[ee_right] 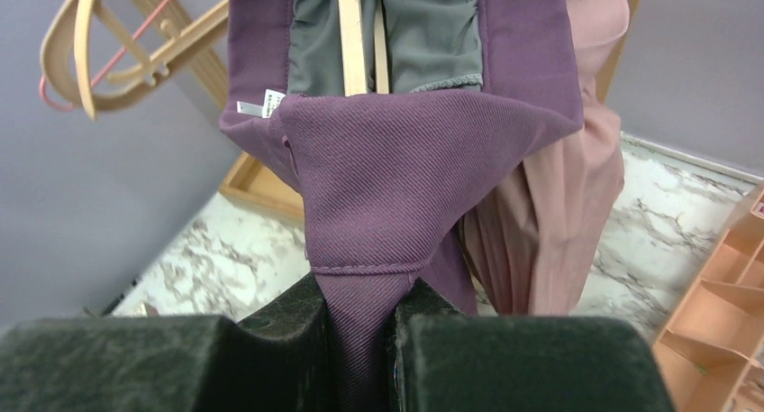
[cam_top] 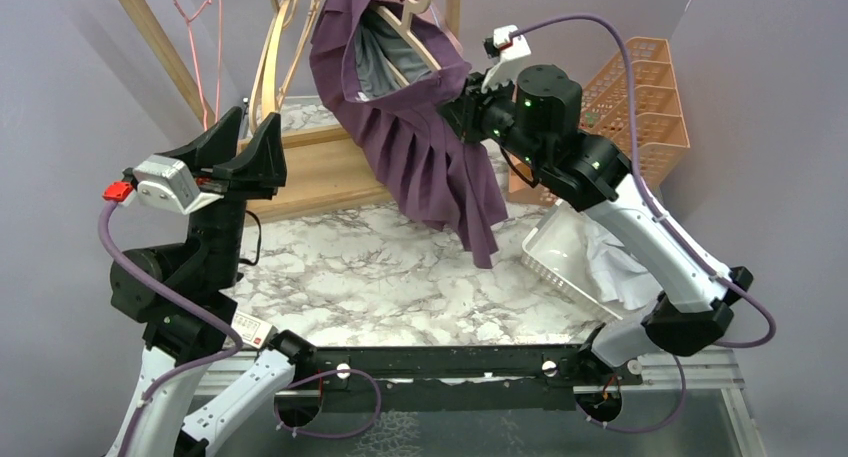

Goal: Place the skirt on the hanger

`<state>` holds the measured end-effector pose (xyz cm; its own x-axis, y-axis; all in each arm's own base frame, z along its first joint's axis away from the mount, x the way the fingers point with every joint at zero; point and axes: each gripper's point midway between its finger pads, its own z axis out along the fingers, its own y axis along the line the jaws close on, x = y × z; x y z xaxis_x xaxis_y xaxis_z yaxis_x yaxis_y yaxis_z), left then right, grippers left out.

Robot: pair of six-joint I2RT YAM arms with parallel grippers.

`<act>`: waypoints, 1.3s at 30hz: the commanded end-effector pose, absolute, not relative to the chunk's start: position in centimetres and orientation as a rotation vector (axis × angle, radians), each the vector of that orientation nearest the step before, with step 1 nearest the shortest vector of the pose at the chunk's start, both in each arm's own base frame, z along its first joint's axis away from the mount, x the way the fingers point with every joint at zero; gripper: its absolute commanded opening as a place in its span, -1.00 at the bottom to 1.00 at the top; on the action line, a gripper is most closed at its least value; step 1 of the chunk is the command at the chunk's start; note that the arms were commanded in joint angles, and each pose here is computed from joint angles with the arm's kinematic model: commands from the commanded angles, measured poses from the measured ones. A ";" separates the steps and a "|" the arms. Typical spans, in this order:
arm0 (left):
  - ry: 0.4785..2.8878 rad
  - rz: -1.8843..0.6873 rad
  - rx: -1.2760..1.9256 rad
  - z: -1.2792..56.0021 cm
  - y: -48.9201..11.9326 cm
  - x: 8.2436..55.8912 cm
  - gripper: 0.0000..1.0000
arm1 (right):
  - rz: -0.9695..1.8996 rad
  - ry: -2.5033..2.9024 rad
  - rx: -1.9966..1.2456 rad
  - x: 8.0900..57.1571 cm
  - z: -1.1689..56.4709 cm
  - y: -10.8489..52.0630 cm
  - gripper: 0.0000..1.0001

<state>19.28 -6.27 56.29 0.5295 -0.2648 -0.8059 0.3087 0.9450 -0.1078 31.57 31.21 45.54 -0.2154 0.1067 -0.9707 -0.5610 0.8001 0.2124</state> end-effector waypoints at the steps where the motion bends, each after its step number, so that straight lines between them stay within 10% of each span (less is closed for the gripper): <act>1: 1.058 -0.346 0.004 52.7 -6.0 20.2 0.11 | 0.739 1.515 -0.135 33.6 52.7 31.7 -0.98; 33: 1.268 -0.398 -0.035 45.2 -7.2 21.9 0.11 | 0.592 1.536 -0.024 42.8 49.0 37.9 -0.98; 39: 1.306 -0.399 -0.031 44.0 -7.6 22.4 0.13 | 0.609 1.535 -0.078 41.9 49.1 37.8 -0.18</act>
<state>21.90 -7.50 45.05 0.2341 -0.3013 -0.9243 0.2840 0.9305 -0.2314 42.63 38.62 43.23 -0.2084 0.2102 -0.9552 -0.3691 0.8875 0.2758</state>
